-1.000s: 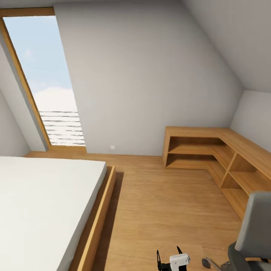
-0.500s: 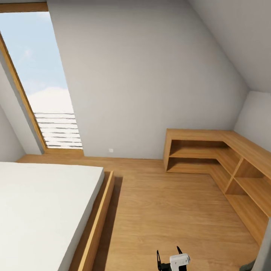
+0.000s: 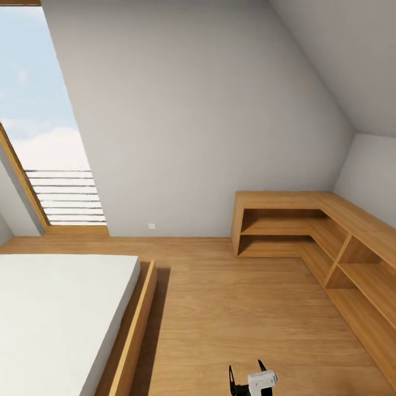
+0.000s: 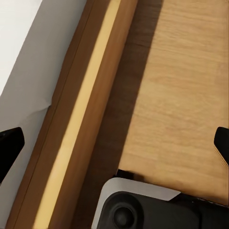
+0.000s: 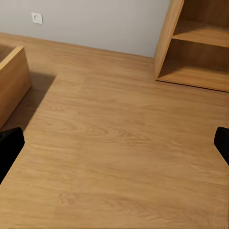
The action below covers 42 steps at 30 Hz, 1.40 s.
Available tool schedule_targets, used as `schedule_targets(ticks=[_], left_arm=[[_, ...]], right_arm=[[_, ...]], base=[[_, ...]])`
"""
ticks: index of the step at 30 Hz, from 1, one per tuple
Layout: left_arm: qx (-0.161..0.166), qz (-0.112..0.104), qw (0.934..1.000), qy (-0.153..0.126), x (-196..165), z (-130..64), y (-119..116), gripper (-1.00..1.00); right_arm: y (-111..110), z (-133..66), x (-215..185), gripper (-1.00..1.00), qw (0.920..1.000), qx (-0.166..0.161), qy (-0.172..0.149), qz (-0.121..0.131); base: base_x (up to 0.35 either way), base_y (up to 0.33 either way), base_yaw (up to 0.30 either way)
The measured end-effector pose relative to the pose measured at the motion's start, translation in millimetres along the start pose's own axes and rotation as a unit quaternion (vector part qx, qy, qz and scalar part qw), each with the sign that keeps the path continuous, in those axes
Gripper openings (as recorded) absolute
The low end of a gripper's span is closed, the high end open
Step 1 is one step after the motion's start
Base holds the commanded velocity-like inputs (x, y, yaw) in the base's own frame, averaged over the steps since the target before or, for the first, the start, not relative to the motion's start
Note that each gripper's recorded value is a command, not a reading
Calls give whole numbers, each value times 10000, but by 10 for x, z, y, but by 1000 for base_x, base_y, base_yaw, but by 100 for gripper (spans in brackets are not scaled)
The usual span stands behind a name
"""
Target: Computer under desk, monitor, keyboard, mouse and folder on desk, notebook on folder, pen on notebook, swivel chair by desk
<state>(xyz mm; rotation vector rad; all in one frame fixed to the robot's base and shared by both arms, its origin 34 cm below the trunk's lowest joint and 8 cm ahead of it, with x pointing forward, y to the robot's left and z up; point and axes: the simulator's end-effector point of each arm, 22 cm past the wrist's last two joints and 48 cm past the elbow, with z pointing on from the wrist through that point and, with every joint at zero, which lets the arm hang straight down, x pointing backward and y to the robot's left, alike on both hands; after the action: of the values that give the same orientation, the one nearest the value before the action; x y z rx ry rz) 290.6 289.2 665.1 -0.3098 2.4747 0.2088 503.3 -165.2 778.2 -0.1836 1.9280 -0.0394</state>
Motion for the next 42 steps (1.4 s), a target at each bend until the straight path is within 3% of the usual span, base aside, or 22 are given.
schedule_targets(ticks=[16,42], left_arm=[[4,-5,10000,-22,-17,2,-4,100],[8,1,10000,-23,-15,0,-5,100]], right_arm=[[1,4,-20,100,10000,-6,-22,-4],[1,4,-20,100,10000,-5,-18,-5]], base=[[321,0,-147],[321,0,-3]])
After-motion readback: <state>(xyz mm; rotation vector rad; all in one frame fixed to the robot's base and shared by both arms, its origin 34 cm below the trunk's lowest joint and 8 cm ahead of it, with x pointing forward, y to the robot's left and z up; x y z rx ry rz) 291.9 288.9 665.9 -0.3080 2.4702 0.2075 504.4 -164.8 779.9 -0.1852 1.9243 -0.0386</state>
